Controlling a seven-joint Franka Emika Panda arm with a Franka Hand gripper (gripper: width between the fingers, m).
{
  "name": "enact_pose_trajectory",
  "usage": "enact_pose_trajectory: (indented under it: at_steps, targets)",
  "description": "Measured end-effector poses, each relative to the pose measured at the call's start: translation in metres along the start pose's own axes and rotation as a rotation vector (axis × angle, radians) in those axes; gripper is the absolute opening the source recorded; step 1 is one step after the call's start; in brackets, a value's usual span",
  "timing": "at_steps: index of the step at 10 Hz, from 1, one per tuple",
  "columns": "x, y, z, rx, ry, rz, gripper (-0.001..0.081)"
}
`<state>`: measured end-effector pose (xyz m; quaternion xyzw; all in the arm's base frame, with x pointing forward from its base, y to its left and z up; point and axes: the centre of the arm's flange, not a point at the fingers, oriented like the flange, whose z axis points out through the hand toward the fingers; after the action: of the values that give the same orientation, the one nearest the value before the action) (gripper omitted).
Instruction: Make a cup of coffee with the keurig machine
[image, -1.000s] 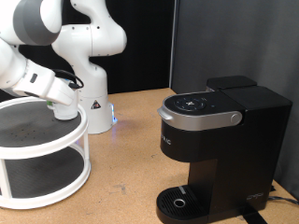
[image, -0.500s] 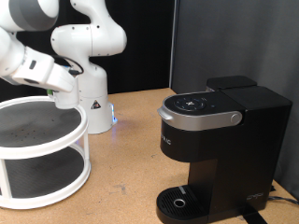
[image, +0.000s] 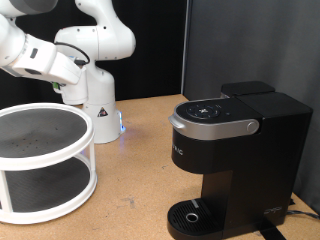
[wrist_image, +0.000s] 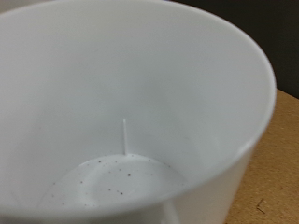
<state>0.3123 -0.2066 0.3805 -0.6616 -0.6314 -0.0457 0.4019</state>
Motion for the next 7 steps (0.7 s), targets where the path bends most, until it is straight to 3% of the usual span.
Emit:
enact_pose_trajectory:
  at_steps: [3, 7]
  targets:
    - [0.018, 0.023, 0.001, -0.141, 0.169, 0.179, 0.0069]
    - [0.04, 0.064, -0.005, -0.376, 0.284, 0.323, 0.0069]
